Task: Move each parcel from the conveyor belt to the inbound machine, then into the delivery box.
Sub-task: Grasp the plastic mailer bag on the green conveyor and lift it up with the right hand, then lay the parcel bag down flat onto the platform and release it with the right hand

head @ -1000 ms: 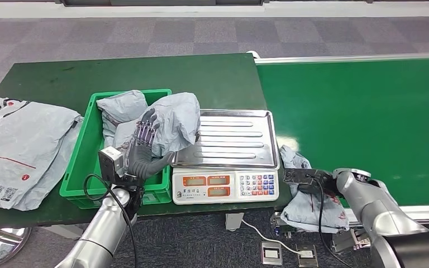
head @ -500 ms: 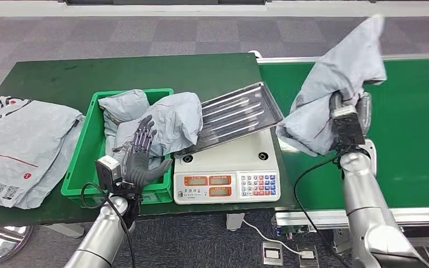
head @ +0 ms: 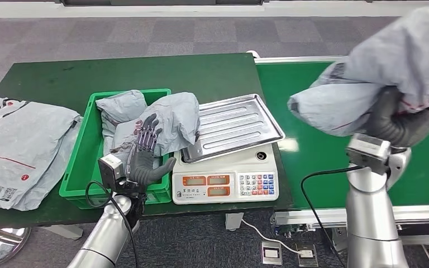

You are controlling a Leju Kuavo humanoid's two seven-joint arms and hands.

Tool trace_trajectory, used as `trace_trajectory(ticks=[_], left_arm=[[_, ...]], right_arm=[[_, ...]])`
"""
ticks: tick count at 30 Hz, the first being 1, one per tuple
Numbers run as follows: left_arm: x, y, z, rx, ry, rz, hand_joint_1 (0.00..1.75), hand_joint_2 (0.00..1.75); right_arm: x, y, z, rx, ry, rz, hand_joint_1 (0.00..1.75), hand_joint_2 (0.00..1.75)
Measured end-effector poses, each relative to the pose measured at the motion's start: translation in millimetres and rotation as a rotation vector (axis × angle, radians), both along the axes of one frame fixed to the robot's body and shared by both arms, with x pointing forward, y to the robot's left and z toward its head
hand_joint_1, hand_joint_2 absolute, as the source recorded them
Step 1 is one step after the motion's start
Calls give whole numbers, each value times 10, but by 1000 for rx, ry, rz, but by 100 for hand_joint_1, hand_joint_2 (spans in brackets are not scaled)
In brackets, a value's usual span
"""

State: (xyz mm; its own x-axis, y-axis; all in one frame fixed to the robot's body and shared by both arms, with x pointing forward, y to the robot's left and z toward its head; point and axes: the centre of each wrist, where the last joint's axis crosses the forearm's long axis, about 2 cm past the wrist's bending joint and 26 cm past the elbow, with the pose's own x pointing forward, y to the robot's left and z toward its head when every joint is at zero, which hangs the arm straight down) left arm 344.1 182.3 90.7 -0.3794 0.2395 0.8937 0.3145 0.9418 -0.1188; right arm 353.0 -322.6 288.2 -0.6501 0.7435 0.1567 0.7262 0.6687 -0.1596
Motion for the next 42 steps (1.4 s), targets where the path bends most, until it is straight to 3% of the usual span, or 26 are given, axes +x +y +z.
trace_trajectory(ticks=[2,4,7,11,17,21,25,30,32,36,42], left_arm=[[-4,-11,5,-8,-1,-1,0,175],[-8,-35,16,-19,-4,-11,0,175],[-17,-91,23,-28,-3,-27,0,175],[-28,-114,10,-25,3,-31,0,175],[10,-124,30,-14,1,-34,0,175],[37,-140,50,-7,-1,-36,0,175],[33,-165,51,-12,1,-38,0,175],[31,-178,55,-22,3,-37,0,175],[31,-185,56,-26,4,-37,0,175],[28,-206,62,-33,4,-38,0,175],[40,-217,80,-37,0,-39,0,175]], right_arm=[[234,212,15,-169,253,86,175,175],[573,444,-47,-358,615,161,175,175],[929,694,-331,-569,1042,224,175,175],[1061,832,-627,-682,1304,248,175,175],[1142,961,-721,-857,1615,307,175,175],[1149,1051,-728,-858,1589,411,5,175],[1104,1131,-816,-770,1451,526,0,175],[1065,1181,-884,-716,1364,570,0,175],[1051,1179,-907,-653,1265,592,0,175],[1023,1167,-921,-500,1050,587,0,175],[993,1111,-935,-348,947,546,0,175]])
